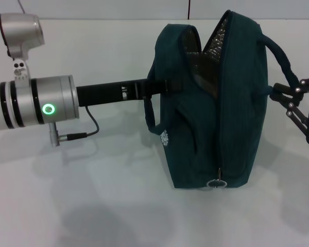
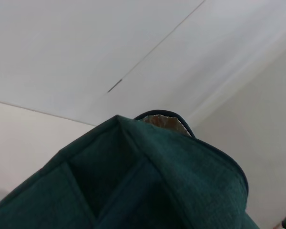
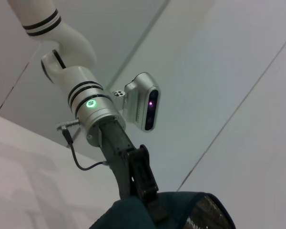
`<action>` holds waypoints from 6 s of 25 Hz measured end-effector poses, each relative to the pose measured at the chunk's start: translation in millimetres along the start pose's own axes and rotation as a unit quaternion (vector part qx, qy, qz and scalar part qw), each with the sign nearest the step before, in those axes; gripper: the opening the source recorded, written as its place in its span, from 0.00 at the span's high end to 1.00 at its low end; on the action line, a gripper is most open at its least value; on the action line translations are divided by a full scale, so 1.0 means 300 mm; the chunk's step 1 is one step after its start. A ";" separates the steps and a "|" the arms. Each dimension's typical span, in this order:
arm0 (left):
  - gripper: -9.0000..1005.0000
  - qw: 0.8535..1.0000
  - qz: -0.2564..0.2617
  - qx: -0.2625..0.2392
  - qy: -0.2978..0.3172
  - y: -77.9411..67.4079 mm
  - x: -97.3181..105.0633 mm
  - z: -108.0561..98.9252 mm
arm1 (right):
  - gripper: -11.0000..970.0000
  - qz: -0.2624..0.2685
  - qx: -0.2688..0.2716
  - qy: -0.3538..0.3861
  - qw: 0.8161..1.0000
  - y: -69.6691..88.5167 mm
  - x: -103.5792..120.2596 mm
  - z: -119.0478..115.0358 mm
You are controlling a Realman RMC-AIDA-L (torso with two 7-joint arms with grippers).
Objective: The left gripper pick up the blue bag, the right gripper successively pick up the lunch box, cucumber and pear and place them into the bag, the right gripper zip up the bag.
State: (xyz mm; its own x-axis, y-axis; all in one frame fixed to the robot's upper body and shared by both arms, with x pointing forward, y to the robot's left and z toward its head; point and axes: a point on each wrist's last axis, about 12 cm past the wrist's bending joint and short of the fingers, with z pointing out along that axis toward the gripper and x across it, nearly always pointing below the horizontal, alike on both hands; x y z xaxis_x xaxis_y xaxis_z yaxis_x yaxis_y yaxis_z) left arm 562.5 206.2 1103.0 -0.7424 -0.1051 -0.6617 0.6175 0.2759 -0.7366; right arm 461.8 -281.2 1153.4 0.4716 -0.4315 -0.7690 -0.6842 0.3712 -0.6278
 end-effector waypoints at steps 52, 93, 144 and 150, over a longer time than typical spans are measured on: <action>0.92 0.999 -0.019 -0.012 -0.023 0.019 0.099 -0.085 | 0.40 0.230 -0.167 -0.038 0.958 0.178 0.128 -0.095; 0.91 0.999 -0.012 -0.010 -0.032 0.016 0.092 -0.084 | 0.41 0.333 -0.153 0.005 0.931 0.251 0.285 0.061; 0.91 0.999 -0.007 -0.011 -0.034 0.018 0.094 -0.090 | 0.54 0.352 -0.130 -0.002 0.927 0.246 0.289 0.105; 0.91 0.999 -0.008 -0.010 -0.032 0.017 0.096 -0.088 | 0.76 0.354 -0.127 -0.001 0.927 0.247 0.291 0.108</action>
State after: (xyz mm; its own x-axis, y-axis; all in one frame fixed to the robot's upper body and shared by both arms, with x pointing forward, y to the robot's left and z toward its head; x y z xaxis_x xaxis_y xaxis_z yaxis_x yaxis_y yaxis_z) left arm 537.3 229.9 1083.8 -0.7329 -0.1705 -0.6586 0.6006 0.2924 -0.7441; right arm 470.3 -264.7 1036.0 -0.1439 -0.1528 -0.9777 -0.9312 0.3553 0.0816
